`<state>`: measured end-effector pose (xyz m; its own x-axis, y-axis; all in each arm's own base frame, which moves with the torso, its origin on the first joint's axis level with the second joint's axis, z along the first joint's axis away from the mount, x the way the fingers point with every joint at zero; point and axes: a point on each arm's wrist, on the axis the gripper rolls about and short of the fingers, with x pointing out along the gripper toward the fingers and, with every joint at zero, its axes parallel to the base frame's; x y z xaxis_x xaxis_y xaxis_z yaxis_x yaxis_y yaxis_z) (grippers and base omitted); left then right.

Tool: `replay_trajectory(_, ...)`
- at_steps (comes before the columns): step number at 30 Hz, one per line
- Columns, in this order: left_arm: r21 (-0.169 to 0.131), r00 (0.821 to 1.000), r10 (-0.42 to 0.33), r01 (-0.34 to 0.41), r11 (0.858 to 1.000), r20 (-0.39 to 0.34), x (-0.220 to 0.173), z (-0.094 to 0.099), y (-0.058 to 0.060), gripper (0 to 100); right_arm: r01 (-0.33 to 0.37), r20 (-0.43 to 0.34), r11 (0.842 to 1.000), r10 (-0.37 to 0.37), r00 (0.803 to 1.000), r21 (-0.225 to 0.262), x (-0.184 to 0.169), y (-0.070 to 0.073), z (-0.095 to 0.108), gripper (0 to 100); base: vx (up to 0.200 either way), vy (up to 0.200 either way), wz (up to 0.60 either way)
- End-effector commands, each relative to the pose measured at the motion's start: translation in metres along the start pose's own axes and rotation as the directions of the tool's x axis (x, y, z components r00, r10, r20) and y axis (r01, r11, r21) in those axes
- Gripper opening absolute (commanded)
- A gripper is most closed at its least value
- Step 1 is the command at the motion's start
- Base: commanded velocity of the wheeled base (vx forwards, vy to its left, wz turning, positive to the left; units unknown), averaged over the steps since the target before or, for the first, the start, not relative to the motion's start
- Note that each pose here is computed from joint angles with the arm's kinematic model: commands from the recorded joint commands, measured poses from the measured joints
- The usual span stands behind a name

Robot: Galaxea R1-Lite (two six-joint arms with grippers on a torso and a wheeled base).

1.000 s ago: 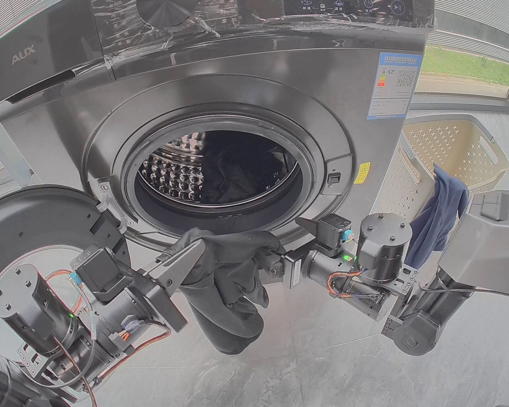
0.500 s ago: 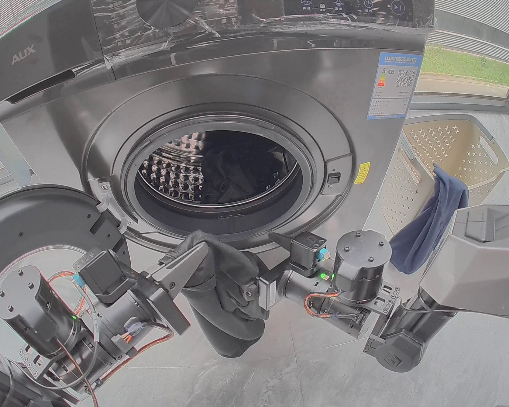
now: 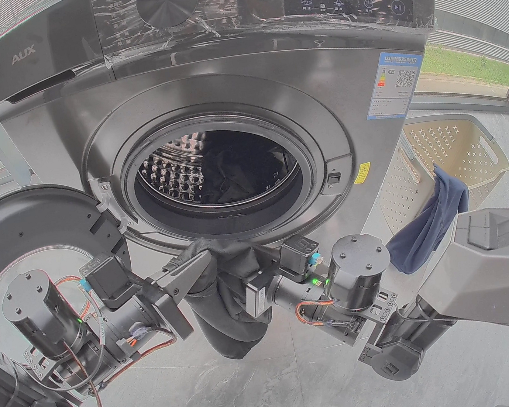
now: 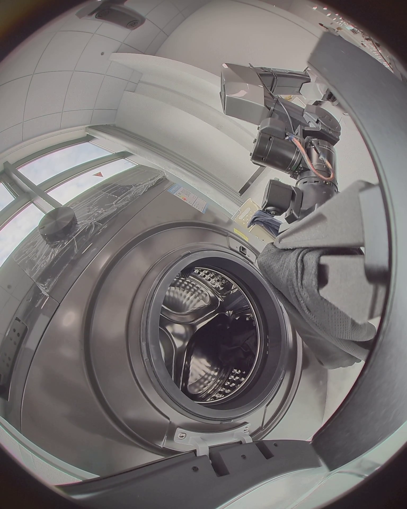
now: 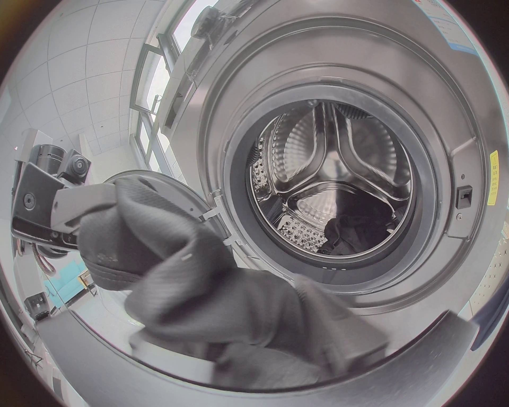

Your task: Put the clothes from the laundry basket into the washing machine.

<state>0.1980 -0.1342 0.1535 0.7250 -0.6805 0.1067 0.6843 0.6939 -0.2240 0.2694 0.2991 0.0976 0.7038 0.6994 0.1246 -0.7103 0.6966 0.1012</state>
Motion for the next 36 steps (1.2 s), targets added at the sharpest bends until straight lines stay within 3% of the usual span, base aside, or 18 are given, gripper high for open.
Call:
replay_trajectory(1,-0.002,1.0,0.002,-0.002,1.0,0.002,0.002,0.0,0.001,0,-0.012,-0.001,1.0,0.012,1.0,0.0,-0.005,0.005,0.004,0,0.0,0.0,0.0)
replay_trajectory(8,-0.015,1.0,0.004,-0.004,1.0,0.012,0.003,0.002,0.003,0,0.011,-0.031,1.0,-0.011,0.999,-0.002,-0.032,-0.001,0.018,0,0.0,0.0,0.0)
replay_trajectory(14,-0.015,1.0,0.003,-0.003,1.0,0.012,0.003,0.003,0.002,0,0.063,-0.016,0.998,-0.063,0.998,-0.008,-0.051,-0.019,0.037,0,0.0,0.0,0.0)
replay_trajectory(21,-0.013,1.0,-0.001,0.001,1.0,0.003,0.001,0.001,0.002,0,0.04,-0.029,0.999,-0.04,0.999,-0.006,-0.054,-0.011,0.034,0,0.0,0.0,0.0)
replay_trajectory(22,-0.014,1.0,-0.004,0.004,1.0,0.001,0.0,0.001,0.001,100,0.035,-0.028,0.999,-0.035,0.999,-0.005,-0.053,-0.01,0.034,0,0.0,0.0,0.0)
replay_trajectory(28,-0.03,1.0,-0.009,0.008,1.0,-0.028,-0.001,-0.006,0.0,100,0.015,0.01,1.0,-0.015,1.0,0.001,-0.052,-0.004,0.04,0,0.0,0.0,0.0)
replay_trajectory(36,-0.046,0.986,-0.018,0.011,0.999,-0.166,0.0,-0.038,-0.002,100,0.005,0.1,1.0,-0.006,0.995,0.018,-0.063,-0.001,0.072,0,0.0,0.0,0.0)
